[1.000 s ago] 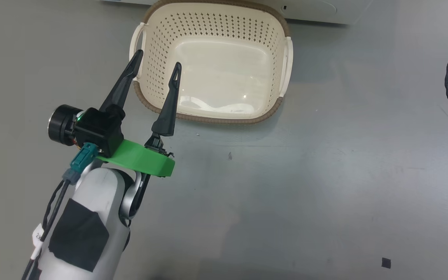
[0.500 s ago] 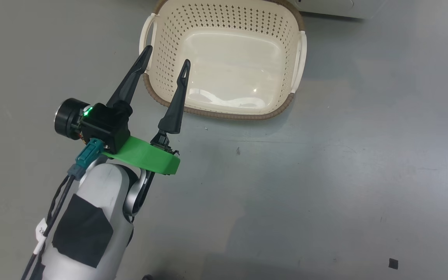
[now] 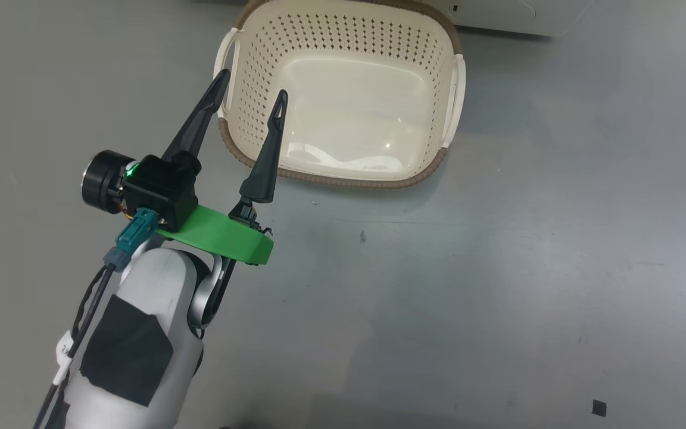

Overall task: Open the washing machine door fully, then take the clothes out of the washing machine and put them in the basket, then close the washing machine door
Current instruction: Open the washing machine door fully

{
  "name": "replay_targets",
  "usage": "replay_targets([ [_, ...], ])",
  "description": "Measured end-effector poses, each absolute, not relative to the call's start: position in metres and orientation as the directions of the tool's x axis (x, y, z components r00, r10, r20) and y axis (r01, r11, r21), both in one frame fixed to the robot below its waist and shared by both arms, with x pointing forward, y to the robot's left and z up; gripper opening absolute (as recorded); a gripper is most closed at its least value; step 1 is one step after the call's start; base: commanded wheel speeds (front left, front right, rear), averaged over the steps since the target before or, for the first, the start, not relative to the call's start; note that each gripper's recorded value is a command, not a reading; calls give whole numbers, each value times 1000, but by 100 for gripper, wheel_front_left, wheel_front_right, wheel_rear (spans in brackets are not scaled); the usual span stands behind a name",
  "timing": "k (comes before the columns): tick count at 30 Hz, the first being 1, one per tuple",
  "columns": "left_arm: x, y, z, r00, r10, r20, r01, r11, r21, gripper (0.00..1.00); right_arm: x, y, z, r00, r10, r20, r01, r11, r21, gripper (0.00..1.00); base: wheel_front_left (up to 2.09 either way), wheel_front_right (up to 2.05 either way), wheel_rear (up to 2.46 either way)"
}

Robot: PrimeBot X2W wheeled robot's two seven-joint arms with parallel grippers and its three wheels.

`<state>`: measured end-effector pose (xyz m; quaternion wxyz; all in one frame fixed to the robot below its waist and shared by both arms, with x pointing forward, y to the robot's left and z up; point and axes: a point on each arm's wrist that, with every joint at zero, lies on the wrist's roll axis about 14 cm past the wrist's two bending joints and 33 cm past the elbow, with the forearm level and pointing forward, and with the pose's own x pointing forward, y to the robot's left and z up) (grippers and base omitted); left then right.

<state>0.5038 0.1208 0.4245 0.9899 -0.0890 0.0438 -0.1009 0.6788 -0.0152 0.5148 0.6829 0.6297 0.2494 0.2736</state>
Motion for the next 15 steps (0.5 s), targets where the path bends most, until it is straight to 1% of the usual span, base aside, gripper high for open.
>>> replay_targets([
  [15,501,116,443,974,-222,-35,212,960,-185,100,653,-14,532,652,758,33,-68,15,998,0,0,0,0],
])
